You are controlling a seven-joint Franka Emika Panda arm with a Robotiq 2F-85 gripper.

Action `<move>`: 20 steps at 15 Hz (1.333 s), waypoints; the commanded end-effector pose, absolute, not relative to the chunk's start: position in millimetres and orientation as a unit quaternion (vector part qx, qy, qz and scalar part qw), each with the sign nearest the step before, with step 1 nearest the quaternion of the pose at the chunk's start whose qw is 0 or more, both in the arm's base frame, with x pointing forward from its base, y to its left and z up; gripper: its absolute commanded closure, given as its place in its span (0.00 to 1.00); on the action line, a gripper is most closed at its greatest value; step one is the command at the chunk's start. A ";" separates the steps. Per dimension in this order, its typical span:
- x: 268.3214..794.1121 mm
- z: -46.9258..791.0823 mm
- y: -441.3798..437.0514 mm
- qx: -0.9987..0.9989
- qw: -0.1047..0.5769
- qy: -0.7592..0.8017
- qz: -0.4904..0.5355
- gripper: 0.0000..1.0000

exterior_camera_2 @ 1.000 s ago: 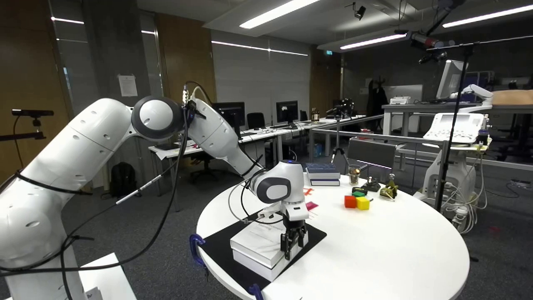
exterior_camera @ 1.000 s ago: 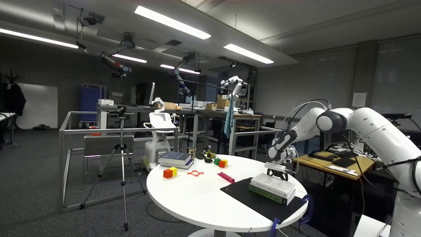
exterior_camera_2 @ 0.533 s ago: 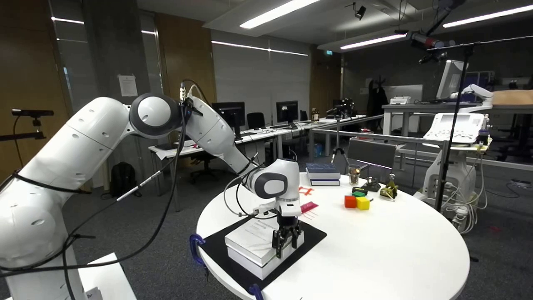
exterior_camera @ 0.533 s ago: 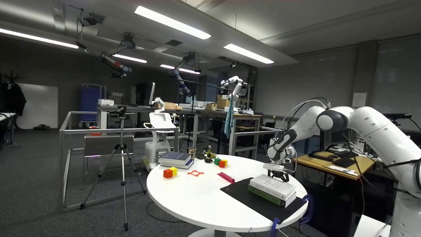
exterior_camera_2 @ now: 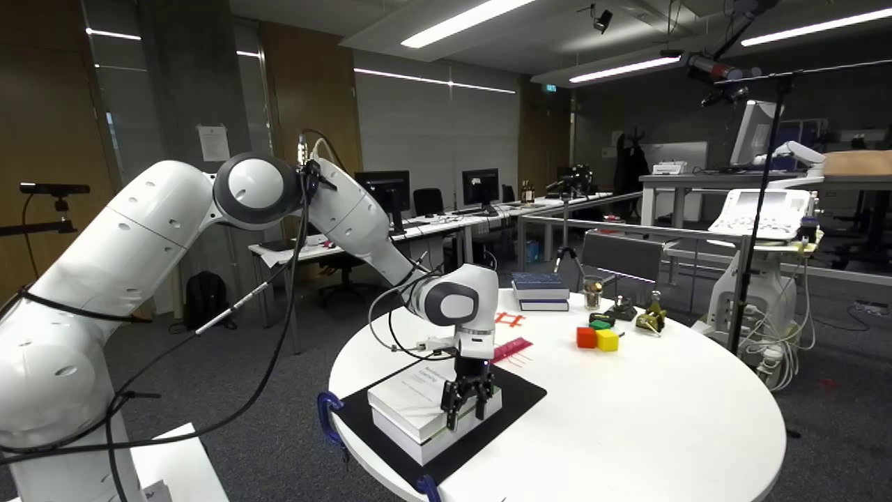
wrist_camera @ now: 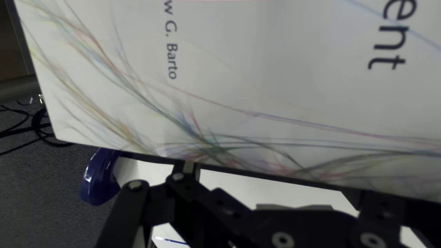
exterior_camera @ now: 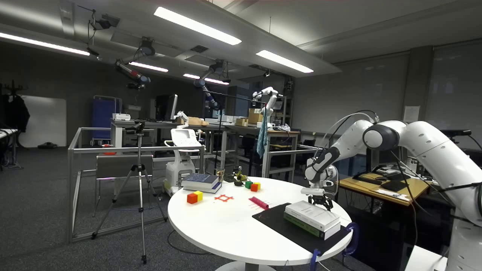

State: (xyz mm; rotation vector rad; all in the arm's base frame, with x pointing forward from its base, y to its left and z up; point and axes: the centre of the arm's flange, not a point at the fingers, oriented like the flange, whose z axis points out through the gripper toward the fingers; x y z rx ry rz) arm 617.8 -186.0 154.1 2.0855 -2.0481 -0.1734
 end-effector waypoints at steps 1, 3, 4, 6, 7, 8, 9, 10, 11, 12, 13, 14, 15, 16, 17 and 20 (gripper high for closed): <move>608.3 154.6 -166.8 0.712 0.115 -0.688 -0.075 0.00; 609.1 154.3 -163.8 0.714 0.117 -0.686 -0.072 0.00; 609.3 154.6 -161.6 0.716 0.117 -0.684 -0.071 0.00; 610.4 154.0 -157.2 0.719 0.118 -0.682 -0.070 0.00; 611.1 153.6 -155.3 0.719 0.120 -0.681 -0.071 0.00; 611.4 153.2 -152.9 0.721 0.120 -0.678 -0.071 0.00; 611.7 152.9 -150.8 0.723 0.121 -0.677 -0.071 0.00; 612.2 152.8 -148.0 0.724 0.122 -0.675 -0.071 0.00; 612.8 152.7 -145.7 0.726 0.123 -0.673 -0.070 0.00; 613.3 152.5 -142.6 0.728 0.124 -0.671 -0.069 0.00; 613.7 152.3 -140.0 0.729 0.125 -0.669 -0.069 0.00; 614.3 152.2 -137.5 0.731 0.126 -0.667 -0.068 0.00; 614.9 152.3 -134.4 0.732 0.127 -0.666 -0.067 0.00; 615.4 152.2 -131.9 0.733 0.128 -0.665 -0.066 0.00; 615.7 152.3 -129.9 0.734 0.129 -0.663 -0.066 0.00; 617.1 152.4 -123.5 0.735 0.131 -0.663 -0.066 0.00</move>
